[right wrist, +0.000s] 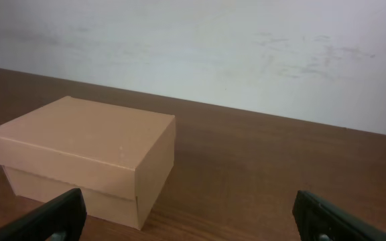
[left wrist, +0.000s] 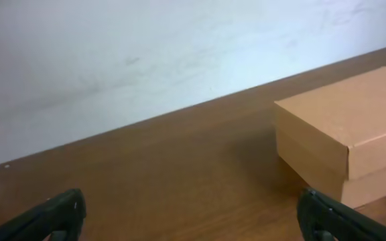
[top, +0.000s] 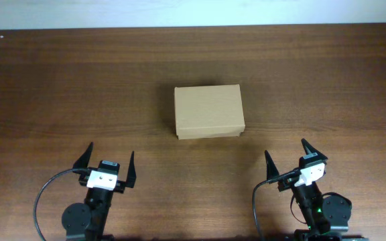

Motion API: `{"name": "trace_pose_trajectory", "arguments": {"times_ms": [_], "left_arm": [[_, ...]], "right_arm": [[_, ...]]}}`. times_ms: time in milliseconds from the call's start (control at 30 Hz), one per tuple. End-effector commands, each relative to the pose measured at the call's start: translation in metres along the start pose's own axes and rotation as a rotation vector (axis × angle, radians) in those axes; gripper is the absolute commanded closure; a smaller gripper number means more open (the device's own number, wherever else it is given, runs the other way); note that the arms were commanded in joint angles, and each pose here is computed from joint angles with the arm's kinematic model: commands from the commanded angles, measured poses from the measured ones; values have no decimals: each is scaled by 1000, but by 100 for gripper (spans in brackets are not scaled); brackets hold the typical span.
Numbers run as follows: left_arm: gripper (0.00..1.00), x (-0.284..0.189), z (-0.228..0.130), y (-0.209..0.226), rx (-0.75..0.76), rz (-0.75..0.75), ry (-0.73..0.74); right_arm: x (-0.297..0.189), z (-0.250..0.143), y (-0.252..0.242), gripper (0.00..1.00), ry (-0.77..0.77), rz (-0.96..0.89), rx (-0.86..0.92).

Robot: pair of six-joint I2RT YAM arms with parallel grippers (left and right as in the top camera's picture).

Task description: Pack container

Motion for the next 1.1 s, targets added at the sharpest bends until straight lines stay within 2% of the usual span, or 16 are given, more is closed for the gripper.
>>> {"name": "trace_pose_trajectory", "arguments": {"times_ms": [0, 1067], "left_arm": [[0, 0, -3, 1, 8, 11, 2], [1, 0, -10, 1, 2, 9, 31]], "right_arm": [[0, -3, 1, 1, 7, -1, 10], [0, -3, 1, 1, 7, -1, 10]]}}
Point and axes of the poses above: each gripper's point midway between its finger pads, its own x axis out along the fingers, its own y axis along the line the jaws close on, z = x × y, the point moved 1 cm from there along -x, back along the fingers, and after that the axes turned 10 degrees about -x, right-handed, at the moved point
